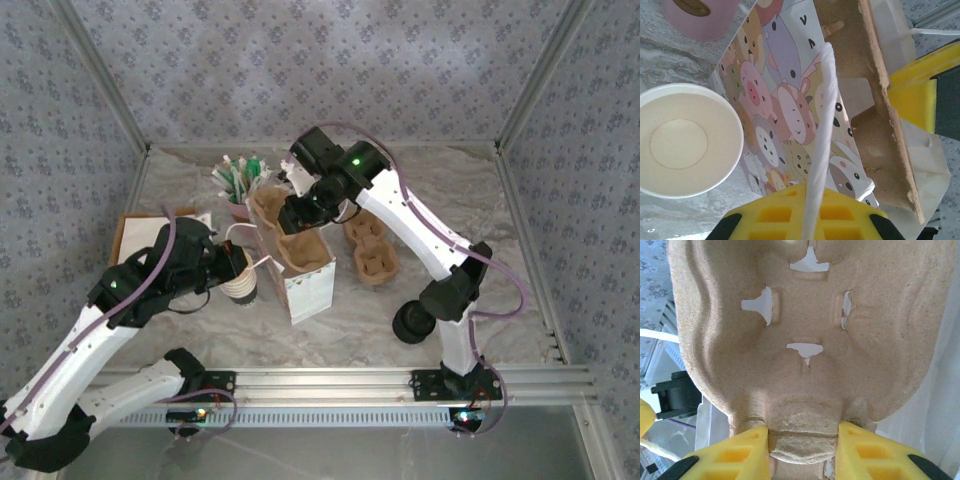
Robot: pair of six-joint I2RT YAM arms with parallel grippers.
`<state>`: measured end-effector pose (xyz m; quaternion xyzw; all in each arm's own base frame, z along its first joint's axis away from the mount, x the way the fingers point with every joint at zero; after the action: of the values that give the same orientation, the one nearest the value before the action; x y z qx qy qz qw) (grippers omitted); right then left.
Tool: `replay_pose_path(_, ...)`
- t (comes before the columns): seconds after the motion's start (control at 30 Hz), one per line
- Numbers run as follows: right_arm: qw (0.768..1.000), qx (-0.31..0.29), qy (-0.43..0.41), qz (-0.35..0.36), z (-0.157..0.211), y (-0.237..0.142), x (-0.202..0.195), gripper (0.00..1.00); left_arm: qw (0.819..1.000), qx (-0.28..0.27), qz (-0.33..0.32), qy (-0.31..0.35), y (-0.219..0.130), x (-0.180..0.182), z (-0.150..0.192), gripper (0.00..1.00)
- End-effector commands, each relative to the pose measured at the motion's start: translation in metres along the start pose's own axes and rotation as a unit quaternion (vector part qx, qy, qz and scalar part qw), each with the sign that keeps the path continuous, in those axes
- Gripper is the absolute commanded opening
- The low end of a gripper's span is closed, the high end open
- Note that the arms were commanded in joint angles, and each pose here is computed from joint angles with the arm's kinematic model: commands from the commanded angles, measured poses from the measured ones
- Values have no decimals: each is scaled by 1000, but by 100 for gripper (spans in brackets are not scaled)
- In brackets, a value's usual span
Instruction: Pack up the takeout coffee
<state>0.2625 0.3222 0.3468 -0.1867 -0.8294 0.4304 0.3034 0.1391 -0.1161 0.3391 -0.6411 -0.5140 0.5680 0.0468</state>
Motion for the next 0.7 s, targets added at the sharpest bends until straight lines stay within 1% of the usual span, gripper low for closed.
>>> replay_pose_path(0.0,1000,15,-6,21,2,1,-2,34,1000,1,6,2,1,-1,-1,6)
replay_pose_path(0.43,997,42,-24,57,9,6,6,33,1000,3,5,3,4,-3,-1,5)
replay_pose_path(0.67,991,65,-33,110,11,13,5,33,1000,5,5,3,5,-3,-1,4)
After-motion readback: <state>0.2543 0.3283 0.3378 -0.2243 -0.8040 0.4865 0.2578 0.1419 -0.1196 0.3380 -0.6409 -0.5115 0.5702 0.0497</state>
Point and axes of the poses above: each hand's point on the last joint's axis, 136 mm out from that joint toward the fingers, its own y axis out along the fingers, its own x axis along the line the jaws close on, z = x × y, the point moved 8 cm from there along -y, back along the fingers, and after that the axes turned 13 degrees about -y, right-handed, at the moved point
